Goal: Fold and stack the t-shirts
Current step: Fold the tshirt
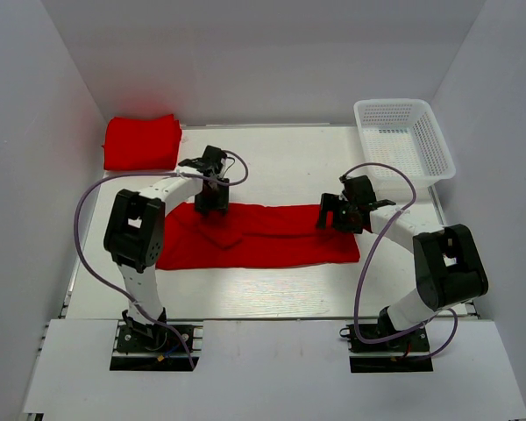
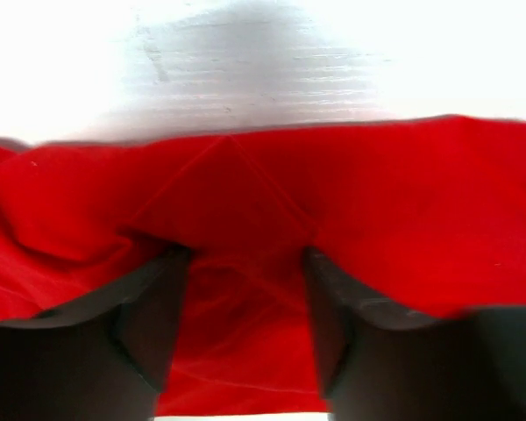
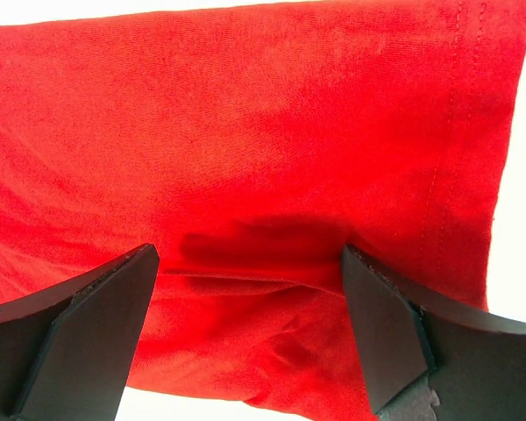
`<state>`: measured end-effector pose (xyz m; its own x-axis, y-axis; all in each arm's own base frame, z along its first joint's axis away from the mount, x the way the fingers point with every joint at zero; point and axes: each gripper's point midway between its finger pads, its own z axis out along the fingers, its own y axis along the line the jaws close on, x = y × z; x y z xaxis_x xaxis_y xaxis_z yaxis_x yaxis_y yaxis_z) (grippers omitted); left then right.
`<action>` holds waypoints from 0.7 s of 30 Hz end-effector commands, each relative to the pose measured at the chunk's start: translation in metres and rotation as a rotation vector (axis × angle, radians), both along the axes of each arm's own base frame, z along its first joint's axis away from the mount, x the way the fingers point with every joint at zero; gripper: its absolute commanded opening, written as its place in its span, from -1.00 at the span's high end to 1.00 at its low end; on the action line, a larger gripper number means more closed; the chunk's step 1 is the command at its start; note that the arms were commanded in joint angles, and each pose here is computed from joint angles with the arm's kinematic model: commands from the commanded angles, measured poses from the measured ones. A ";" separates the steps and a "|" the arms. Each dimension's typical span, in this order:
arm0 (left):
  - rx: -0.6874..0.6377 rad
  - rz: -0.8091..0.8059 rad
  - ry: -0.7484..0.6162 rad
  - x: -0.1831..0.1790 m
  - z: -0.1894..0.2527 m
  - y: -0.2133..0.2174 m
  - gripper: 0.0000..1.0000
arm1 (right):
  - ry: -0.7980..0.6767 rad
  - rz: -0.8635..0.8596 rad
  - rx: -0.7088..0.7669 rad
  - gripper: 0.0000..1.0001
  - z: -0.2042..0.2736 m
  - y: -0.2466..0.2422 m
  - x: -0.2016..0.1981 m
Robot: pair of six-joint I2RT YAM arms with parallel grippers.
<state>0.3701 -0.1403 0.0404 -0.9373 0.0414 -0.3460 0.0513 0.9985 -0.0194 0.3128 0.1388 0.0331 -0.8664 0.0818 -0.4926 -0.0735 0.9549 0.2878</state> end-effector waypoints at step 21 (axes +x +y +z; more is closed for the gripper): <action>-0.013 -0.002 -0.373 0.071 0.112 0.001 1.00 | 0.029 -0.053 -0.084 -0.81 -0.010 -0.018 0.000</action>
<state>0.4068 -0.1311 0.1026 -0.8479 0.0171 -0.5300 0.0168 0.9998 0.0054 0.3149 0.1332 0.0313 -0.8620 0.0864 -0.4995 -0.0545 0.9638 0.2608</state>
